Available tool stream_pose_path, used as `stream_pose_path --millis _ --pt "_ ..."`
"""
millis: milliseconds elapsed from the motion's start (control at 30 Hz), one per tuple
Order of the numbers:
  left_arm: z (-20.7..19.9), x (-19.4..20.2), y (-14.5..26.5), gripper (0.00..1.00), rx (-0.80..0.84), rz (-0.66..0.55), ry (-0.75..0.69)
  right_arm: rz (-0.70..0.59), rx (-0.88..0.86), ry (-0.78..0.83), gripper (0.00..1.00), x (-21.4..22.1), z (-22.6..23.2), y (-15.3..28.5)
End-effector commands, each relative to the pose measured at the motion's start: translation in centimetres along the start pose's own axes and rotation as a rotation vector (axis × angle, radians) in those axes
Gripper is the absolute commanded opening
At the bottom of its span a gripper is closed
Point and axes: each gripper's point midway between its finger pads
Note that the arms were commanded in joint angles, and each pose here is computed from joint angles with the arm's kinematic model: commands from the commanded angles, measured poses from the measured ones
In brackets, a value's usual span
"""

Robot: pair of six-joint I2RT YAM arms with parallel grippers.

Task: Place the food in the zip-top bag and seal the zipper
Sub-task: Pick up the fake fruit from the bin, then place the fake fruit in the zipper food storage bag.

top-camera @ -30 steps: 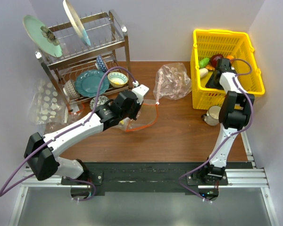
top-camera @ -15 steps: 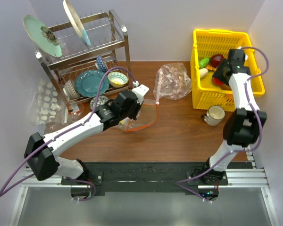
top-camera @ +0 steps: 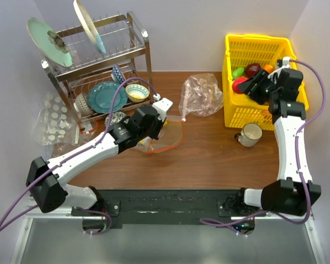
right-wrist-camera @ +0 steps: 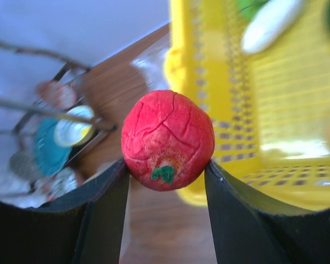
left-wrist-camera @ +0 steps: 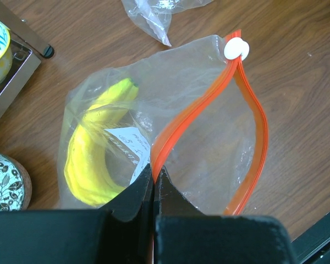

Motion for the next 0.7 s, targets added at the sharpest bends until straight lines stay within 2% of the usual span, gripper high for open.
stream_pose_path --millis 0,133,267,500,667 --pt "0.4 -1.9 1.0 0.0 -0.005 -0.077 0.007 0.163 -0.285 -0.016 0.53 4.5 5.7 3.3" --pt "0.4 -1.9 1.1 0.0 -0.005 -0.08 0.007 0.298 -0.364 0.043 0.53 10.3 7.9 5.1" --pt "0.6 -1.9 1.1 0.0 -0.014 -0.081 0.009 0.434 -0.404 0.045 0.54 15.7 8.3 6.3" --pt "0.7 -2.0 1.2 0.0 -0.019 -0.081 0.008 0.579 -0.488 0.055 0.53 23.6 9.2 7.7" --pt "0.7 -2.0 1.2 0.0 -0.018 -0.083 0.007 0.637 -0.488 0.045 0.53 27.4 9.5 6.3"
Point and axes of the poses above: each gripper's point midway between its finger pads, its own y axis back along the fingers, its own z axis along the line the jaws close on, x = y × z, and after that the axes turned 13 degrees about -y, right-handed
